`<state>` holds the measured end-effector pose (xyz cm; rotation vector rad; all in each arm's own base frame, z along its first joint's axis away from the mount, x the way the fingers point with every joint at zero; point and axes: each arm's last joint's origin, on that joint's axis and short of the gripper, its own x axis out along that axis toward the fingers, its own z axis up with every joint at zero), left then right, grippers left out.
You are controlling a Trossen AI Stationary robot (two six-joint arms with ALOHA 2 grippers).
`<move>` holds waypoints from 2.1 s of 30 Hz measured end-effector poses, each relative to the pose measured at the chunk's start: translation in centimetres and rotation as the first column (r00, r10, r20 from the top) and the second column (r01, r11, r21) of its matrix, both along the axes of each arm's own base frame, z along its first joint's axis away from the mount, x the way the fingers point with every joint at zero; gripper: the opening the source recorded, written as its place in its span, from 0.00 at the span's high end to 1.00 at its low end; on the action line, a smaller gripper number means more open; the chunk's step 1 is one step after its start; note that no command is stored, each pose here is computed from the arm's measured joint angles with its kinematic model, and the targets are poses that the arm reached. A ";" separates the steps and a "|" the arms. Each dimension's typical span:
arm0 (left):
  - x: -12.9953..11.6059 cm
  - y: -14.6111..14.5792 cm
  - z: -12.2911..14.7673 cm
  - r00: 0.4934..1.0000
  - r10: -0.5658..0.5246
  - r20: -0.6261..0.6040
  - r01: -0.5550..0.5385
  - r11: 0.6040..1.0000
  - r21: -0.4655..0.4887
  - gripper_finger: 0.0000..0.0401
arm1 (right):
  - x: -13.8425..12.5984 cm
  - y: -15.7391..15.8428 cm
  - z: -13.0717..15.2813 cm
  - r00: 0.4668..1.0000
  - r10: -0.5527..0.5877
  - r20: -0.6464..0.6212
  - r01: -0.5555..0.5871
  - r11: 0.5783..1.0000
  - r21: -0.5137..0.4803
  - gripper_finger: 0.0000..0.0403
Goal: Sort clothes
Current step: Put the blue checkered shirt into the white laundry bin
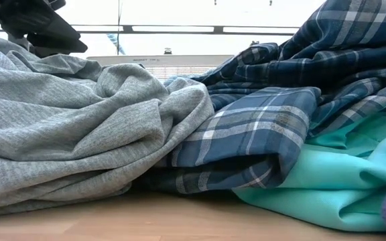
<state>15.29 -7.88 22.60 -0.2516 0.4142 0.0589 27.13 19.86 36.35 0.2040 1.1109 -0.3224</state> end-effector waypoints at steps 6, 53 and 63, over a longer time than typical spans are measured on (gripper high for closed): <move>0.1 -0.1 0.2 1.000 -0.008 0.013 0.008 1.000 -0.014 0.70 | 2.1 -0.2 -2.5 0.994 -0.004 -0.113 -0.001 0.999 -0.039 0.66; 0.1 -0.2 0.1 0.999 -0.032 0.005 0.032 0.999 -0.024 0.70 | 3.4 -11.9 5.1 0.894 0.036 0.446 0.036 0.988 -0.152 1.00; 0.1 -0.1 0.1 0.999 -0.033 0.004 0.033 0.999 -0.021 0.70 | 2.4 -17.0 15.2 0.664 0.107 0.740 0.185 0.935 -0.301 1.00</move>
